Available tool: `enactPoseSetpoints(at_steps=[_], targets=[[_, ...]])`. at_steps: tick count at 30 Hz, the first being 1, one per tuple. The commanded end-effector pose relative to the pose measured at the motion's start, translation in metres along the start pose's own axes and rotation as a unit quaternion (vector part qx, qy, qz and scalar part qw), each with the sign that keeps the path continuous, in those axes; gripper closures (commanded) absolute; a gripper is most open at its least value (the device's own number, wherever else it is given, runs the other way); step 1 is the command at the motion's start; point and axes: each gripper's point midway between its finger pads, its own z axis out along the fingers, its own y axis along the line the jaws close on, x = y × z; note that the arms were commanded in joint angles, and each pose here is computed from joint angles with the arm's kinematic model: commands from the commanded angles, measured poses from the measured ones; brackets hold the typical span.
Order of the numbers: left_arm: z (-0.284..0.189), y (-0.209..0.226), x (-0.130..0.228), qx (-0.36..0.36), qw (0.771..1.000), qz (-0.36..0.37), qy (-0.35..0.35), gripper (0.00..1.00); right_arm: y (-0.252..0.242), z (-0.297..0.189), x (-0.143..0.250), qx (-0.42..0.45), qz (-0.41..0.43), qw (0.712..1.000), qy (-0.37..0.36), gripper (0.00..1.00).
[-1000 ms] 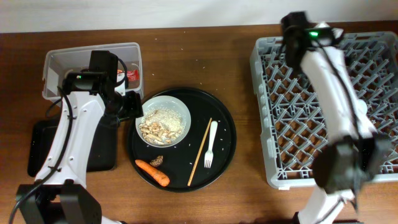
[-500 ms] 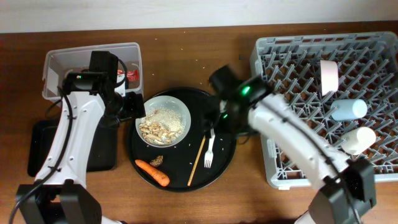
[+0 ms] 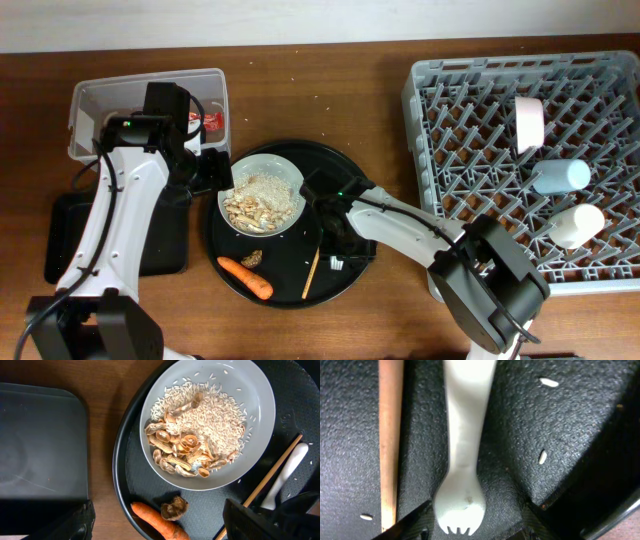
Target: Sort waste into correct bins and load items into the dishwasher rack
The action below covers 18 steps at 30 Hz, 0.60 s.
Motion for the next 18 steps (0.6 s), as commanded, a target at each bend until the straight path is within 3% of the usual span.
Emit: enactPoseSetpoints(at_steps=[1,7,11,16,18], targets=[[0.000,0.002,-0.001,-0.004,1.000,0.000,-0.001,0.19,-0.005,0.005,-0.002,0.018,0.011,1.000,-0.009,0.54],[0.000,0.002,-0.001,-0.004,1.000,0.000,-0.001,0.19,-0.003,0.005,-0.006,0.015,0.010,1.000,-0.020,0.73],[0.000,0.002,-0.001,-0.004,1.000,0.000,-0.001,0.19,-0.002,0.005,-0.006,0.013,0.010,1.000,-0.019,0.95],[0.000,0.002,-0.001,-0.004,1.000,-0.001,-0.001,0.19,-0.003,-0.011,-0.008,0.010,0.010,1.000,-0.028,0.96],[0.000,0.002,-0.001,-0.004,1.000,-0.001,-0.001,0.19,-0.002,-0.050,-0.017,-0.004,-0.004,0.998,-0.064,0.96]])
